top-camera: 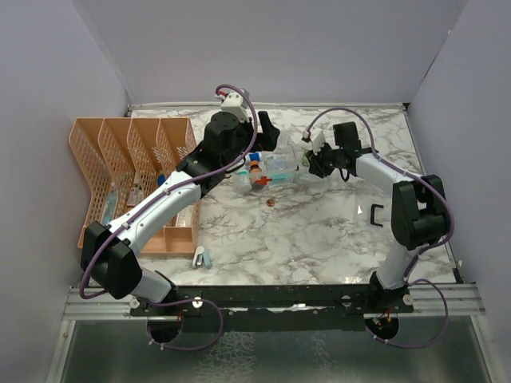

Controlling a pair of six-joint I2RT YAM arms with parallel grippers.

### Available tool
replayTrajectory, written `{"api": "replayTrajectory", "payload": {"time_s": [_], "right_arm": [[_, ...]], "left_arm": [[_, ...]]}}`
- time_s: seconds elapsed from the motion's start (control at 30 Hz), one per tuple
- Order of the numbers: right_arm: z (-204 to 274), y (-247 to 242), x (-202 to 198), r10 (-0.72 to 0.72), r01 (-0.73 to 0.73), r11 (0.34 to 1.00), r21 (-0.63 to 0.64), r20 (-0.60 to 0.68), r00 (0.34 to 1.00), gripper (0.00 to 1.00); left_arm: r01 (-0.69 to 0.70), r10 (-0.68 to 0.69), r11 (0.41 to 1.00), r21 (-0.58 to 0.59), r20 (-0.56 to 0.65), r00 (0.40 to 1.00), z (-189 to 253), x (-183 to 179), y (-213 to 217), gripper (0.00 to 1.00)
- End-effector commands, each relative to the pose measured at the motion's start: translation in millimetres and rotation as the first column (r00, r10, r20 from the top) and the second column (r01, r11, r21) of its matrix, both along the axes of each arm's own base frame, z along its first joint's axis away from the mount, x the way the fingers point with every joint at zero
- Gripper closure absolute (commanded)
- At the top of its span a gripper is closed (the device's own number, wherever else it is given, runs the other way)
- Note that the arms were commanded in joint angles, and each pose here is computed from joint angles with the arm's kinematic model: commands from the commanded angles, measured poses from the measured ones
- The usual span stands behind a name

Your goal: Organize the medicine kit

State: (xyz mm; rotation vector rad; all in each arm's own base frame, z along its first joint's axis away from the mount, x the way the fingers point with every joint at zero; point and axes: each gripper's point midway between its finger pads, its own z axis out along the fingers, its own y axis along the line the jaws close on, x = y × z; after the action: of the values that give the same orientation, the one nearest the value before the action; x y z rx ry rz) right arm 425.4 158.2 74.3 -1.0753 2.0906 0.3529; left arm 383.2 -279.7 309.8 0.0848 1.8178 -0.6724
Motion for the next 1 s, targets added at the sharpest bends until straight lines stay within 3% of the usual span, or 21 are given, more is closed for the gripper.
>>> {"api": "replayTrajectory", "payload": {"time_s": [0.0, 0.27, 0.47, 0.8, 0.97], "right_arm": [[11.3, 5.7, -15.3, 0.061, -0.061, 0.998, 0.013, 0.015, 0.998, 0.75], [-9.2, 6.6, -26.1, 0.098, -0.098, 0.995, 0.004, -0.056, 0.994, 0.81], [-20.7, 4.5, -24.3, 0.085, -0.086, 0.996, -0.014, -0.095, 0.992, 0.79], [-18.0, -9.0, 7.9, -0.046, 0.044, 0.996, -0.073, -0.025, 0.999, 0.85], [-13.3, -14.1, 19.2, -0.102, 0.102, 0.991, -0.084, 0.004, 0.995, 0.79]], "left_arm": [[0.025, -0.024, 0.999, -0.032, 0.034, 0.999, 13.9, -6.4, -3.0, 0.02], [0.032, -0.031, 0.999, -0.035, 0.031, 0.999, 12.7, -9.8, -2.8, 0.02], [0.029, -0.028, 0.999, -0.03, 0.033, 0.999, 12.4, -11.0, -0.8, 0.02], [0.025, -0.024, 1.0, -0.016, 0.046, 0.999, 13.3, -10.6, 1.3, 0.02], [0.018, -0.018, 1.0, -0.009, 0.052, 0.998, 14.3, -10.4, 3.3, 0.02]]}}
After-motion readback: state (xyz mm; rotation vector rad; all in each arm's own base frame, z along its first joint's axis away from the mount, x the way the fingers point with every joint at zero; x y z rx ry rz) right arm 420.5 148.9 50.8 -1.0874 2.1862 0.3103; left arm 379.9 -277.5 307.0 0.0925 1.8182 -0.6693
